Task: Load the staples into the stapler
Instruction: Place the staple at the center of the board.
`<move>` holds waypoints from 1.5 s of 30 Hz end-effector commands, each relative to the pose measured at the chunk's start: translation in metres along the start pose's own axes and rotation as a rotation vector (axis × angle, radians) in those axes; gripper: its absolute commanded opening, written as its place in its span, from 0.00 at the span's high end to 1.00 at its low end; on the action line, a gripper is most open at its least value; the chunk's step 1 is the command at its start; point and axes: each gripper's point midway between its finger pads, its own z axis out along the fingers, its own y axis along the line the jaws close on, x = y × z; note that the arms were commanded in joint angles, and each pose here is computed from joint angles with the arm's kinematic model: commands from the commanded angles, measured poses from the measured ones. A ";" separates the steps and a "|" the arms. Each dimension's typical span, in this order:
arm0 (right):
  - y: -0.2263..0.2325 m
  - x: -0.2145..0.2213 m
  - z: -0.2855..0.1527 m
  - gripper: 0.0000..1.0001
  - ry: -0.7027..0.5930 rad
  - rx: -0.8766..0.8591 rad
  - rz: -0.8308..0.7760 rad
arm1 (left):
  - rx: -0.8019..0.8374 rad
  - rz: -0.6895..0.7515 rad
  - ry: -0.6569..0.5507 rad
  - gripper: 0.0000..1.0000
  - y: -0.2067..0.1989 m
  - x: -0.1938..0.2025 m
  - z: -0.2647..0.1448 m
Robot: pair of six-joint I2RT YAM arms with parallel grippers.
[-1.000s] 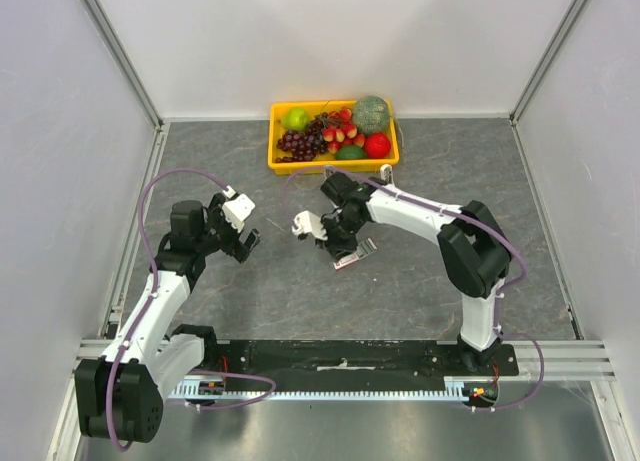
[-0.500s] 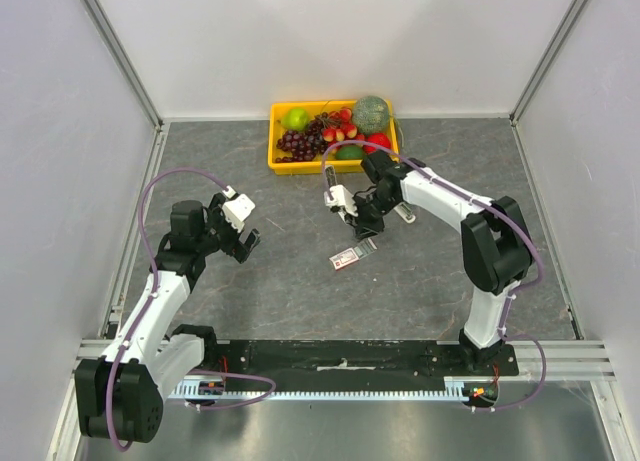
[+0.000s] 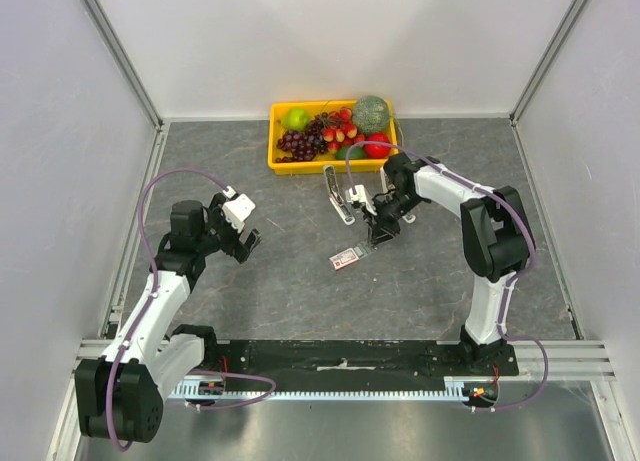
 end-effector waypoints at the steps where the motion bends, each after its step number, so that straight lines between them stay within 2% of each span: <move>1: 0.002 0.006 -0.003 0.79 -0.015 -0.011 -0.010 | 0.008 -0.007 -0.053 0.04 0.000 -0.012 0.000; 5: -0.004 0.030 0.000 0.79 0.077 0.025 -0.012 | 0.012 -0.009 -0.053 0.04 0.000 -0.012 0.001; 12: -0.014 0.041 0.001 0.78 0.121 0.061 -0.020 | 0.016 -0.012 -0.051 0.04 -0.002 -0.011 0.001; 28: -0.031 0.020 -0.013 0.78 0.078 0.181 -0.058 | 0.020 -0.011 -0.052 0.04 -0.002 -0.010 0.002; 36: -0.022 0.004 -0.026 0.77 0.045 0.205 -0.099 | 0.021 -0.012 -0.050 0.04 -0.003 -0.009 0.002; 42: -0.029 0.006 -0.023 0.80 0.065 0.274 0.038 | 0.019 -0.016 -0.050 0.04 -0.002 -0.010 0.001; 45: -0.018 0.011 -0.012 0.76 0.101 0.297 0.122 | 0.018 -0.020 -0.051 0.04 -0.002 -0.011 0.001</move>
